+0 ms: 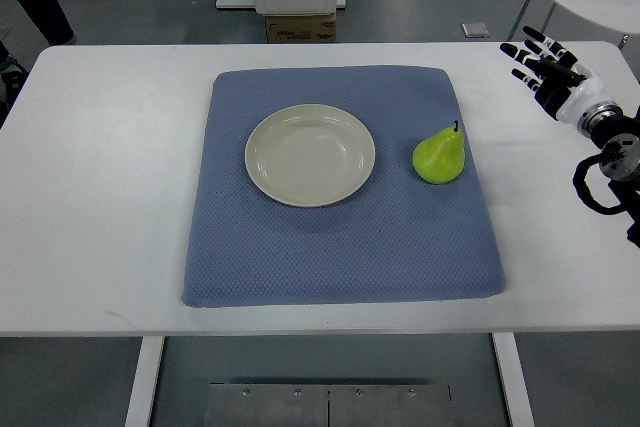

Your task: Place pear on plate with right hand

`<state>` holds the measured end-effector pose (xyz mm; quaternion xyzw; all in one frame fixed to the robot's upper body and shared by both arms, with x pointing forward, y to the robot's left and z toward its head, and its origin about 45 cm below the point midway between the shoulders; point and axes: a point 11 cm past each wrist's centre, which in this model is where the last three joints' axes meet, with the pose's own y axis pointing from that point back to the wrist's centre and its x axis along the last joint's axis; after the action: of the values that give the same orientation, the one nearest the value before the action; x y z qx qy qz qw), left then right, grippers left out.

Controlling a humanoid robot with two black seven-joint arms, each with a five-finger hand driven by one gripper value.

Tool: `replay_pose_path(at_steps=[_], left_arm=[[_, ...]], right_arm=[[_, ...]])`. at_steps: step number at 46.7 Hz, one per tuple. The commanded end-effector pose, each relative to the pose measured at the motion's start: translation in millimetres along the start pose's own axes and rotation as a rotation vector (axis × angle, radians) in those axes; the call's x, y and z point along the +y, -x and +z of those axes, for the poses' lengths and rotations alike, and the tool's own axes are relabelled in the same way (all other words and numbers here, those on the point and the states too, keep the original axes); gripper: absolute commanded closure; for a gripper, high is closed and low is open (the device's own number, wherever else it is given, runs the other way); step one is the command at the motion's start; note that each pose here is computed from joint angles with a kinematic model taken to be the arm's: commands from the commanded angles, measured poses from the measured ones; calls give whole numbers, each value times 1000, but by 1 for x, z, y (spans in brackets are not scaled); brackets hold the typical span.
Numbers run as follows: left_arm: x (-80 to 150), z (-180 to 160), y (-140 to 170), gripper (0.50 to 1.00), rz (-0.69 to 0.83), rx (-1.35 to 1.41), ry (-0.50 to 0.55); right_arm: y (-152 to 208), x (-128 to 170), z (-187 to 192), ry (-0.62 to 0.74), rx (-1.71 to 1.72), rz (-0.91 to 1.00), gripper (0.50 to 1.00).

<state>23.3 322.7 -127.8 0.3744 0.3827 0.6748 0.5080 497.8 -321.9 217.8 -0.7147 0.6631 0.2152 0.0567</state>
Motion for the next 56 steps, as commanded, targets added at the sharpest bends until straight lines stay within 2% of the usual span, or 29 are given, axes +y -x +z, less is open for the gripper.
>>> replay_pose_path(at_steps=[1,31,46,51,56], left_arm=[[0,0,0,500,-1,1,0],[0,1,0,500,1,3,1],[0,1,0,500,0,1,1],[0,1,0,500,0,1,1],[0,1,0,500,0,1,1]], right_arm=[[0,0,0,0,0,-1,500],[-3,1,5,4,-1,8,500],[8,-1,-1,-110,-12,-9,500],[18,-3,2,-119,-23,-24,500],[12,-2,5,-115,-22,1,500]])
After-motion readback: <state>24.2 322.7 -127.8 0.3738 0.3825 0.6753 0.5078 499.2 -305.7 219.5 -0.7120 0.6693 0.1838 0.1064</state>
